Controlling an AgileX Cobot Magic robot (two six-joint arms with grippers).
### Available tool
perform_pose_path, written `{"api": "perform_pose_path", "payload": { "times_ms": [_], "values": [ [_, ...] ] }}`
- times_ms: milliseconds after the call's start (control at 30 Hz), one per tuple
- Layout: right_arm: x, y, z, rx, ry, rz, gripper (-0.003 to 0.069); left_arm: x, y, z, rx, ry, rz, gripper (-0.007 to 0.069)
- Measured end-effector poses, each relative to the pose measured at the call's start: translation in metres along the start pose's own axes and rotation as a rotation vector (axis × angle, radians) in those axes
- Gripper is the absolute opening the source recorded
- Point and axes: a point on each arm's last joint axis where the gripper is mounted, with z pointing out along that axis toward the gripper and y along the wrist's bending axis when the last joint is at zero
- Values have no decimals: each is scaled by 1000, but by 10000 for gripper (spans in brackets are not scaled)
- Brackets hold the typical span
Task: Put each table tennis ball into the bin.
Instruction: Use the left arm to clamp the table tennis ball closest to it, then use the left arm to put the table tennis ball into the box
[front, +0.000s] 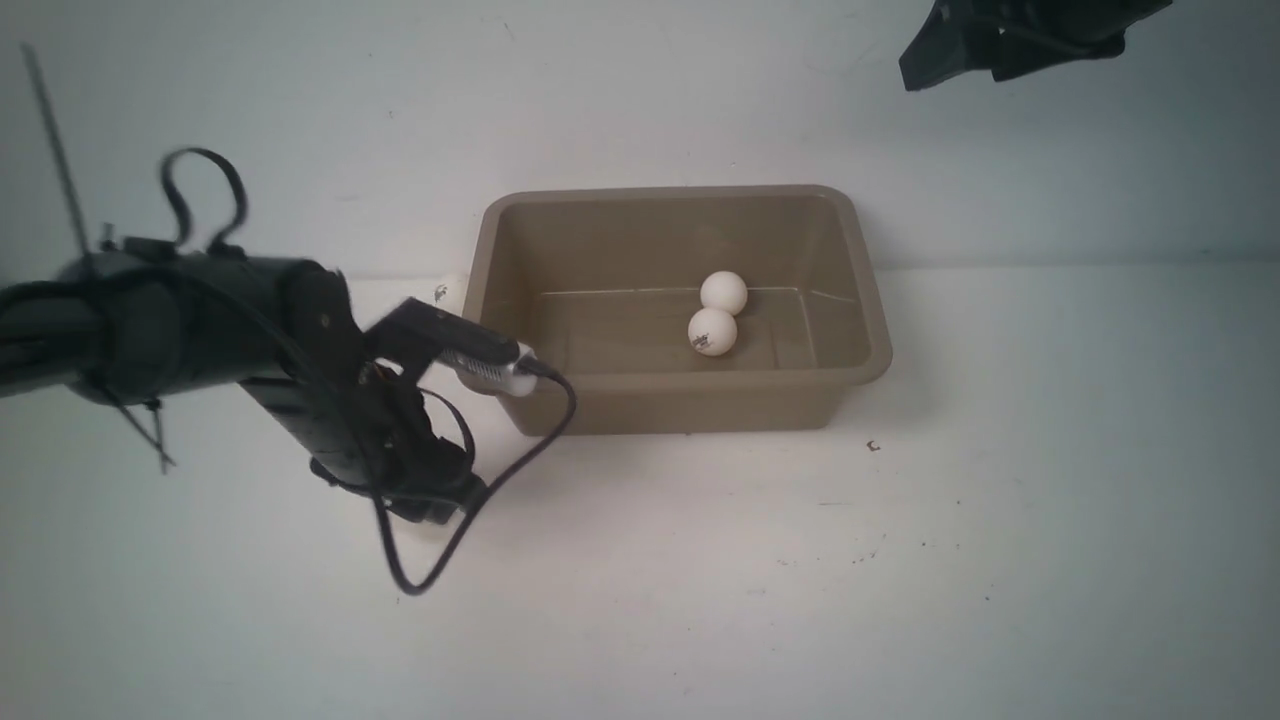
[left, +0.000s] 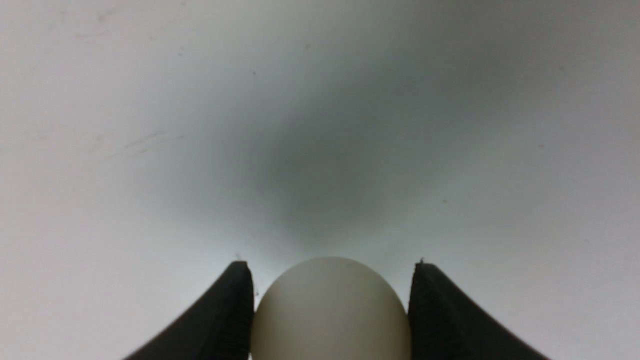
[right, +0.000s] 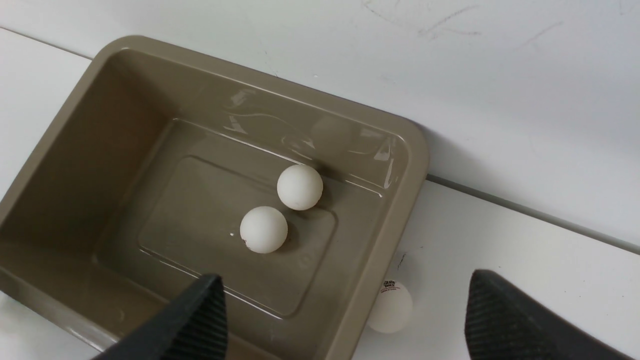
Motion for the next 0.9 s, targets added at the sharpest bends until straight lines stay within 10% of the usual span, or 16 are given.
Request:
{"api": "perform_pose_path", "payload": {
  "times_ms": [300, 900],
  "values": [
    [-1, 0, 0, 3, -9, -1, 578, -42, -1, -122, -82, -463, 11, 353],
    [-1, -1, 0, 1, -11, -1, 578, -124, -2, -26, -4, -345, 102, 445]
  ]
}}
